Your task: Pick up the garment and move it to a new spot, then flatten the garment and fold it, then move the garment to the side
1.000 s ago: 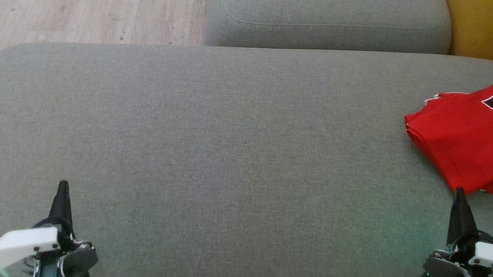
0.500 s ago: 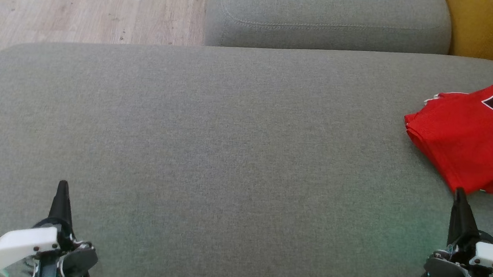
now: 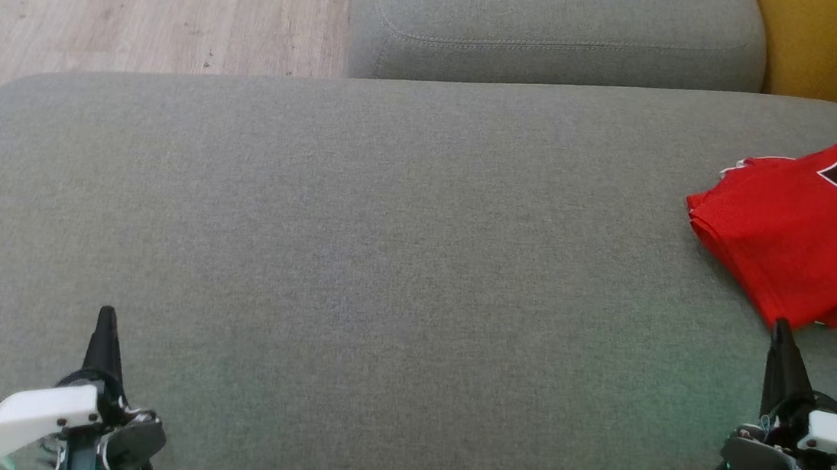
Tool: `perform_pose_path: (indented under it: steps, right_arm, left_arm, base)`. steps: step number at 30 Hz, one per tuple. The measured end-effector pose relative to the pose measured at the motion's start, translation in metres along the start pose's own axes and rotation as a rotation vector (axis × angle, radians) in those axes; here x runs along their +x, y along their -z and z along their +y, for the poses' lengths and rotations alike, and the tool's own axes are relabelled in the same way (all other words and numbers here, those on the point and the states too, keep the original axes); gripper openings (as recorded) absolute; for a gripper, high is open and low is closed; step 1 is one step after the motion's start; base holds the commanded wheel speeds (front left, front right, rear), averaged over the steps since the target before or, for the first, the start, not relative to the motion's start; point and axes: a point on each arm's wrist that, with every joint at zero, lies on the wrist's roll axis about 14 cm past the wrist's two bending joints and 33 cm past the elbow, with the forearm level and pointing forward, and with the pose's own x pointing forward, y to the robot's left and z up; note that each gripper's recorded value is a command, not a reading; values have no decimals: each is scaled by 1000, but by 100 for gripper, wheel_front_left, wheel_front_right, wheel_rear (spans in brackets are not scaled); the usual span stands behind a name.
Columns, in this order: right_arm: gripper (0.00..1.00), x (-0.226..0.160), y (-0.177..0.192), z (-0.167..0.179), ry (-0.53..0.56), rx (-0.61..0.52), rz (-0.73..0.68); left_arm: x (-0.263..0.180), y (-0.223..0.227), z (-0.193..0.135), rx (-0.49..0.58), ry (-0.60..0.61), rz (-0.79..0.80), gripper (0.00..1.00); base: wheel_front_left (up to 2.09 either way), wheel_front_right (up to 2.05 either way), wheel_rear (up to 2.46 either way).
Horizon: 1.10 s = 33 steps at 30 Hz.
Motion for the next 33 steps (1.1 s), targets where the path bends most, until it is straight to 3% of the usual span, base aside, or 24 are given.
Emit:
perform_pose_path:
  steps: [33]
  right_arm:
    - [0,0,-1,0,0,2,1]
  left_arm:
    - [0,0,0,0,0,0,0]
  base:
    - [0,0,0]
